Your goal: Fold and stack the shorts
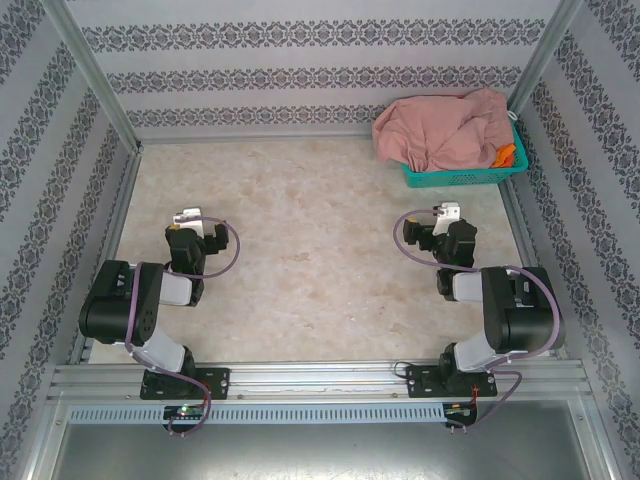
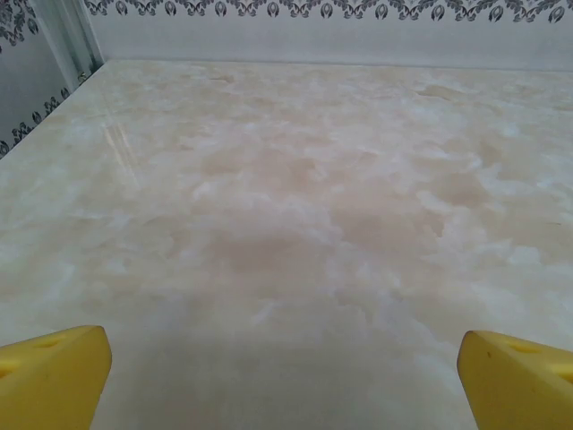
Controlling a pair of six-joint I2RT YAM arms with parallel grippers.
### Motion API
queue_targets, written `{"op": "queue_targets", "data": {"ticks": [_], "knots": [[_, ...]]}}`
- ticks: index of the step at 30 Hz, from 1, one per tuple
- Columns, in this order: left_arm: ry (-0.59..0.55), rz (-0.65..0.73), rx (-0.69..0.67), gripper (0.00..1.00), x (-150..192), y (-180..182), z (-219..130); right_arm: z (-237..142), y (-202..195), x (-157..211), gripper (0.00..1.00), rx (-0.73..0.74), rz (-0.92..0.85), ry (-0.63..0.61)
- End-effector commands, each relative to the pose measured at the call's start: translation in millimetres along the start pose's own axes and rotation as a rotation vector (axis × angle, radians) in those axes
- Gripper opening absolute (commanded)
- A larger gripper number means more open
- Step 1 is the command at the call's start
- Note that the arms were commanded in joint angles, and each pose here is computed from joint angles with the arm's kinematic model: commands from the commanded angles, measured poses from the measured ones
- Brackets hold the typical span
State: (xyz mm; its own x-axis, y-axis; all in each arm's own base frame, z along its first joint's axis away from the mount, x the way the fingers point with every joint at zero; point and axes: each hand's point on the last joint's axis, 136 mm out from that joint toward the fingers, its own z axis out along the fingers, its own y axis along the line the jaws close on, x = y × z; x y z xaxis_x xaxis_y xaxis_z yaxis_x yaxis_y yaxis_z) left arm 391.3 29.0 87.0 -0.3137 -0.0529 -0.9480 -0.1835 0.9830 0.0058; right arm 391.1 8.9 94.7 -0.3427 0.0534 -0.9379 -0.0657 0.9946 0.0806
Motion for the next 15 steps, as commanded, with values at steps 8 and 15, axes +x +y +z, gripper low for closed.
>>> {"op": "queue_targets", "data": {"ticks": [8, 15], "knots": [[-0.003, 0.027, 0.037, 1.0, -3.8, -5.6, 2.2, 2.2, 1.8, -12.8, 0.98, 0.001, -0.024, -0.032], [0.007, 0.033, 0.044, 1.0, -3.7, -7.3, 3.9, 2.3, 1.9, -13.3, 0.98, 0.001, -0.025, -0.032]]}}
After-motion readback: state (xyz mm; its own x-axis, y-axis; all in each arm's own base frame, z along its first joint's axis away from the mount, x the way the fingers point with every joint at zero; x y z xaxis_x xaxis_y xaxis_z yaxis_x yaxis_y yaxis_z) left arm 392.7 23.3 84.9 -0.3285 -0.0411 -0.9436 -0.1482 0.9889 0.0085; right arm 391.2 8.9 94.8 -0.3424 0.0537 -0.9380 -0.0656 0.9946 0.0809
